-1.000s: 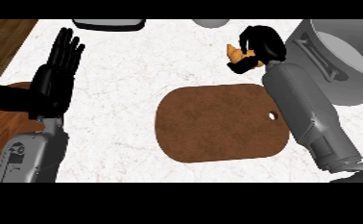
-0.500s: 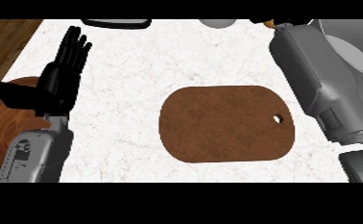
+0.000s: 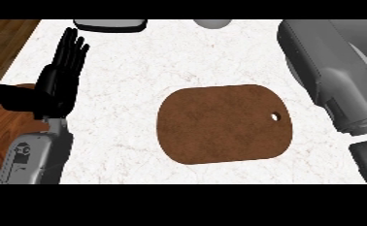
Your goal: Pick the croissant from the cutting board and place it in the pot
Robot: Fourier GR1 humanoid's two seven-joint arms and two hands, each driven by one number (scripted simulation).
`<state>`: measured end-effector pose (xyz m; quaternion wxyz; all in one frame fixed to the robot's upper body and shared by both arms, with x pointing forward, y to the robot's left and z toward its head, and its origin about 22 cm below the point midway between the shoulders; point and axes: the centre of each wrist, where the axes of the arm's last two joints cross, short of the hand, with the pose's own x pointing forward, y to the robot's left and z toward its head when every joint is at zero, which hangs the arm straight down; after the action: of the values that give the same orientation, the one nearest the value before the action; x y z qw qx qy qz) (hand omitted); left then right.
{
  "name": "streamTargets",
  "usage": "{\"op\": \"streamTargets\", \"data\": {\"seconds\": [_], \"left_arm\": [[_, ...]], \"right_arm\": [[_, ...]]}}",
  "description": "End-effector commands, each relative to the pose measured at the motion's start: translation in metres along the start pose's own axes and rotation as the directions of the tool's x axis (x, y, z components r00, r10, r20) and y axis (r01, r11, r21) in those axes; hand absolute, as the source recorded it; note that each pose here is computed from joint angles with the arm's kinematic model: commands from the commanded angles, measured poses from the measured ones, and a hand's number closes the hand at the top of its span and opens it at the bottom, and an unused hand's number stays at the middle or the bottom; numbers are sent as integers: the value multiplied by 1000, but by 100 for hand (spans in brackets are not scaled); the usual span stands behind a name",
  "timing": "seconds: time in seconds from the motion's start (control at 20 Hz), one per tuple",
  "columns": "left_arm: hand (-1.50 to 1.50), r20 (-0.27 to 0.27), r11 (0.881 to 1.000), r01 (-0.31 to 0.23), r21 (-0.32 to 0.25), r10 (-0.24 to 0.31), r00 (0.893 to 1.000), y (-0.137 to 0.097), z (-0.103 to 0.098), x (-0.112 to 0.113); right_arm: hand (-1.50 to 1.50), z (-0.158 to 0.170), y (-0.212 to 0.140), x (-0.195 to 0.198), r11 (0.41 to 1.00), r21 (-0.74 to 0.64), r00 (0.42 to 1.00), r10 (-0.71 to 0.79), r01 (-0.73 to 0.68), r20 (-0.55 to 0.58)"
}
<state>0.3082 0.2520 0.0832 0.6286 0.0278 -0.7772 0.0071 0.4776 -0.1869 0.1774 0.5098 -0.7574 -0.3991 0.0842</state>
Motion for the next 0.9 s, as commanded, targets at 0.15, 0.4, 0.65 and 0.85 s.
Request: {"op": "streamTargets", "data": {"seconds": [0.15,0.4,0.65,0.85], "left_arm": [[0,-27,999,16,35,-15,1000,13,1,-3],[0,-24,998,23,54,-21,999,24,9,-9],[0,-22,999,14,44,-13,1000,21,-4,7],[0,-15,999,6,33,-5,1000,1,1,-4]], "right_arm": [[150,-26,9,-30,1000,0,981,19,-20,-193],[150,-31,43,-85,1000,-11,980,6,-8,-200],[150,-61,39,-121,1000,-22,982,-27,23,-188],[150,-70,53,-164,1000,13,985,20,-18,-172]]}}
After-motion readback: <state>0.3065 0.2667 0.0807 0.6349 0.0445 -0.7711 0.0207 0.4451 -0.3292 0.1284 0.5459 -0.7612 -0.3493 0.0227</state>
